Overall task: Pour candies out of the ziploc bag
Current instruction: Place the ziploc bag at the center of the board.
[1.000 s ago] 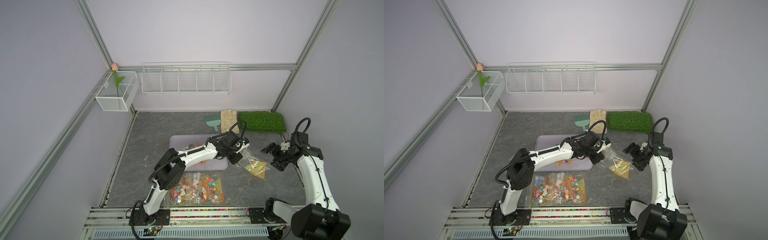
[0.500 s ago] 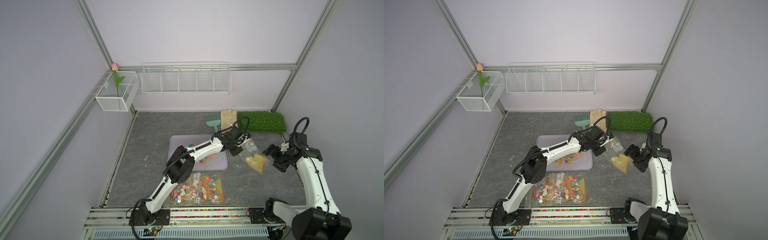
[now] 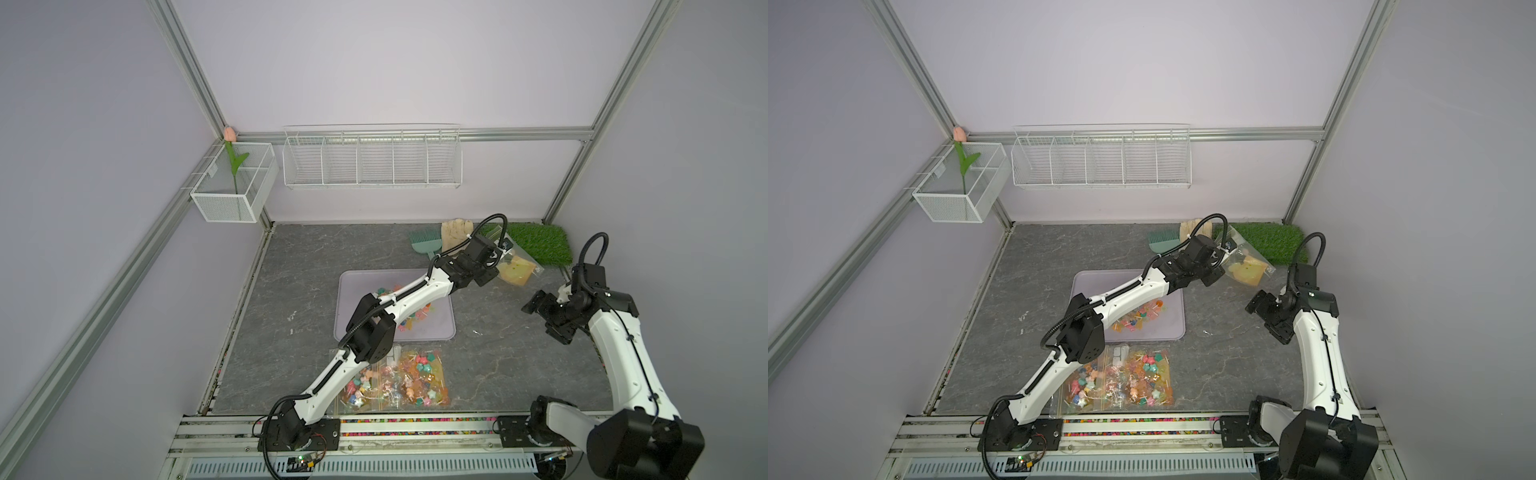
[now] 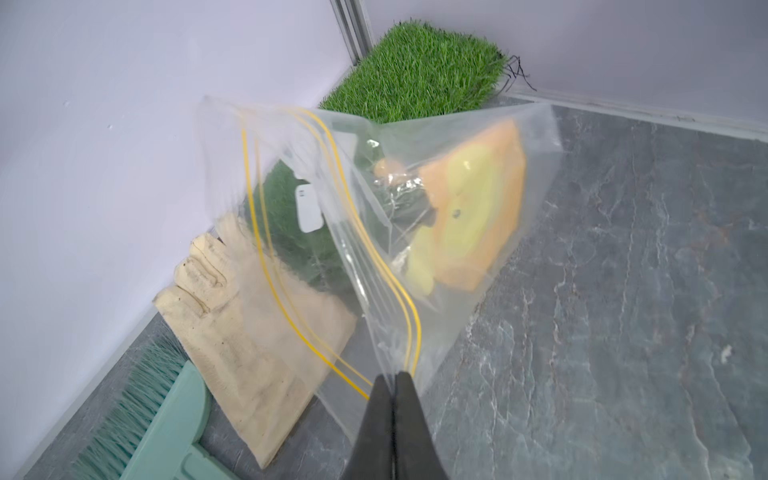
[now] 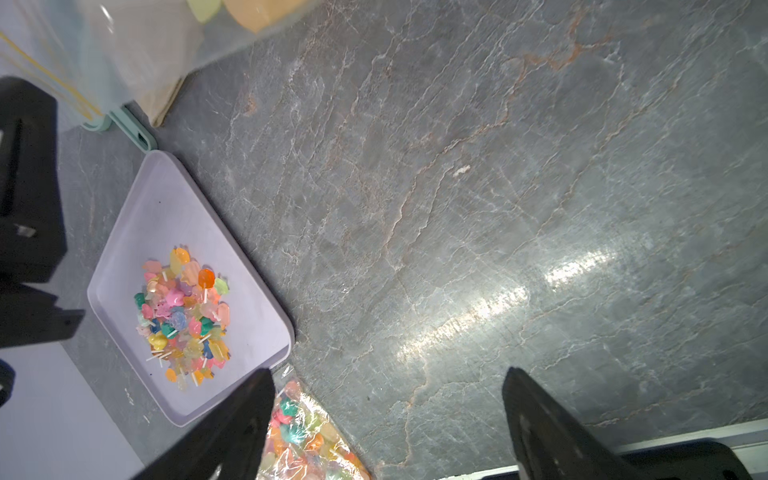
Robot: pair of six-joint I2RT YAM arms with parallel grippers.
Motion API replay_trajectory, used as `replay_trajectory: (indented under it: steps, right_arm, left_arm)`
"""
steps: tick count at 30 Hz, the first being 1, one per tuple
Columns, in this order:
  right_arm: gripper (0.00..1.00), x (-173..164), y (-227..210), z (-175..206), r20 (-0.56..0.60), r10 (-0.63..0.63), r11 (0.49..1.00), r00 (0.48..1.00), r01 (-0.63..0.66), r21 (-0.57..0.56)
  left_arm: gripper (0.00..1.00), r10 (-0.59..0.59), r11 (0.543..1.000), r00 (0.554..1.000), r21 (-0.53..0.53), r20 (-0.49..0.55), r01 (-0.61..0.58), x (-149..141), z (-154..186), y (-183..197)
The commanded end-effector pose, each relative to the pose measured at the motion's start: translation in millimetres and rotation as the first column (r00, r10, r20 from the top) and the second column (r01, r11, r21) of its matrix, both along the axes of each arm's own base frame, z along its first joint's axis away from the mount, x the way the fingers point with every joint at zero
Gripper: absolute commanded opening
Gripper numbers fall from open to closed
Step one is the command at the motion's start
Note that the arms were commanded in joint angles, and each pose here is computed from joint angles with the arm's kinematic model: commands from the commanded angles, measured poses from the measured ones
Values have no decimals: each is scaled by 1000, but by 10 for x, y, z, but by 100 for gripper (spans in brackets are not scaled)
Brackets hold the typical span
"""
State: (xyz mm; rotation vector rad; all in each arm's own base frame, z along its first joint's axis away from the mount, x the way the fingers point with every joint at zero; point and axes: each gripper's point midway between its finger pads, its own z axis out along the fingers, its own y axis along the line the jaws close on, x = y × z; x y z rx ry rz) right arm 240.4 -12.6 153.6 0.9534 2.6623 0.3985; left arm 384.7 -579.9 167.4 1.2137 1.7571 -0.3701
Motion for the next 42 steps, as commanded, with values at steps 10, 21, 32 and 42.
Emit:
replay_trajectory:
  steps: [10,21,32,42]
  right_arm:
    - [89,38,-100,210,30,-33,998,999,34,-58]
    - [89,80,-115,299,53,-45,997,998,48,-59]
    - [89,69,-115,314,62,-47,997,997,51,-61]
    - [89,89,-101,369,89,-28,997,996,34,-63]
  left_arm:
    - [0,-26,990,941,-140,-339,-22,-538,-169,-29]
    - [0,-218,922,747,-383,-628,-53,-961,-203,-289]
    - [23,-240,914,708,-400,-664,-65,-964,-321,-392]
    - [66,-149,935,786,-345,-600,-86,-937,-132,-14]
